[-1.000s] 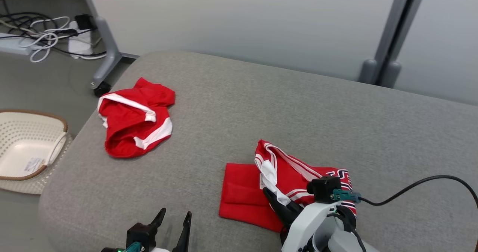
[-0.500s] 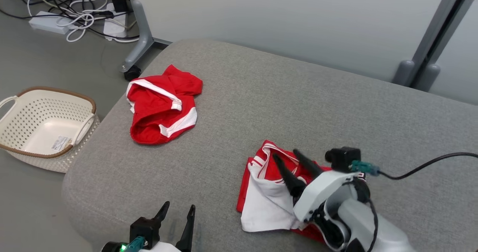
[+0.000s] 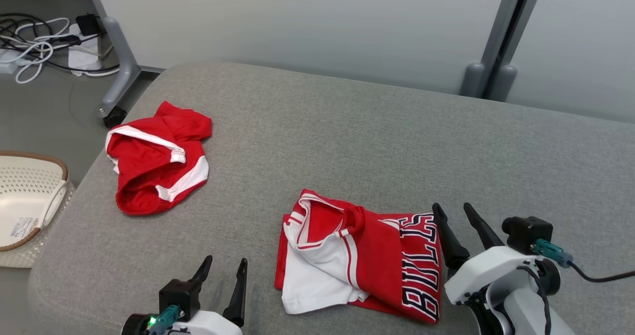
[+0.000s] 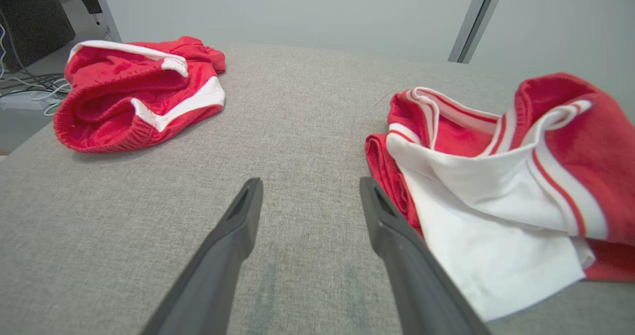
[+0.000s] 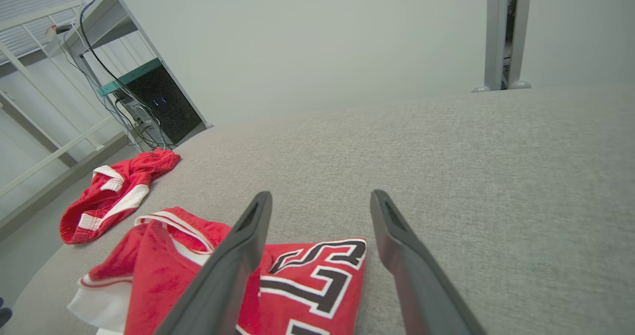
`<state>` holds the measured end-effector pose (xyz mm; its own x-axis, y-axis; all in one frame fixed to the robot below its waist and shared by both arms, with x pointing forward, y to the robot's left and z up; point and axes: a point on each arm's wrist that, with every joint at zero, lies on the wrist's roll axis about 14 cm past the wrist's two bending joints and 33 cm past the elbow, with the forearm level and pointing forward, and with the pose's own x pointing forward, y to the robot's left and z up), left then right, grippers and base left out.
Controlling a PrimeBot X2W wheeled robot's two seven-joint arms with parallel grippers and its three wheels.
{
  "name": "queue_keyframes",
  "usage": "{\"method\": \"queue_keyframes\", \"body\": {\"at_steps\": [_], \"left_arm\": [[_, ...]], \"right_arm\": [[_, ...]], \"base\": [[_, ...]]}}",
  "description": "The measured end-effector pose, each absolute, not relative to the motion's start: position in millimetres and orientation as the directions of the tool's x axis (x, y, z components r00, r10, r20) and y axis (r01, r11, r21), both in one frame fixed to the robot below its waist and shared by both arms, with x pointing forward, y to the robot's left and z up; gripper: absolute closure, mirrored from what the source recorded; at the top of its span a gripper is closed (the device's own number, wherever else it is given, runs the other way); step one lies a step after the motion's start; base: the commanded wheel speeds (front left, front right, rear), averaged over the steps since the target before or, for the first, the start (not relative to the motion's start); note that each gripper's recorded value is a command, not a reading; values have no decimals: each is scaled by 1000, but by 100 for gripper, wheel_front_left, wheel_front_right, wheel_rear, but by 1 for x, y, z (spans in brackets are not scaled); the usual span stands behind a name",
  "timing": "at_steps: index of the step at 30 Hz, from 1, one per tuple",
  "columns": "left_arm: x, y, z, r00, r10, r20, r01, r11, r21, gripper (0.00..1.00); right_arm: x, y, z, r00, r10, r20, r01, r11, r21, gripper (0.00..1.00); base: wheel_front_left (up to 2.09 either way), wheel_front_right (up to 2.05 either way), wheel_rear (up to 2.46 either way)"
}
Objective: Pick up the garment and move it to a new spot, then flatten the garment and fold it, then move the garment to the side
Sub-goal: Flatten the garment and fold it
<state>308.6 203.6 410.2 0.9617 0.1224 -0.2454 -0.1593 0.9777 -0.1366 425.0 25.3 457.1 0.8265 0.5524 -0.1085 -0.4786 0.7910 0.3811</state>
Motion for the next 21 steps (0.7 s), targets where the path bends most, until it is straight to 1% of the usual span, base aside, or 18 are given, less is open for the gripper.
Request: {"method": "queue_keyframes", "body": {"at_steps": [3, 8, 13, 21], "left_arm": [[313, 202, 412, 964, 119, -238, -154, 978, -138, 0], [319, 202, 415, 967, 117, -228, -150, 980, -133, 0], [322, 201, 415, 968, 115, -224, -145, 981, -126, 0], [329, 197, 419, 974, 94, -206, -120, 986, -116, 0]], "right_arm": [[425, 2, 453, 858, 501, -114, -437, 829, 350, 0], [424, -43, 449, 915, 386, -117, -330, 883, 333, 0], [414, -79, 448, 944, 309, -115, -273, 928, 252, 0], [393, -124, 447, 974, 196, -114, -168, 962, 215, 0]], "base": [[0, 0, 0], [0, 0, 0], [0, 0, 0], [0, 0, 0]]}}
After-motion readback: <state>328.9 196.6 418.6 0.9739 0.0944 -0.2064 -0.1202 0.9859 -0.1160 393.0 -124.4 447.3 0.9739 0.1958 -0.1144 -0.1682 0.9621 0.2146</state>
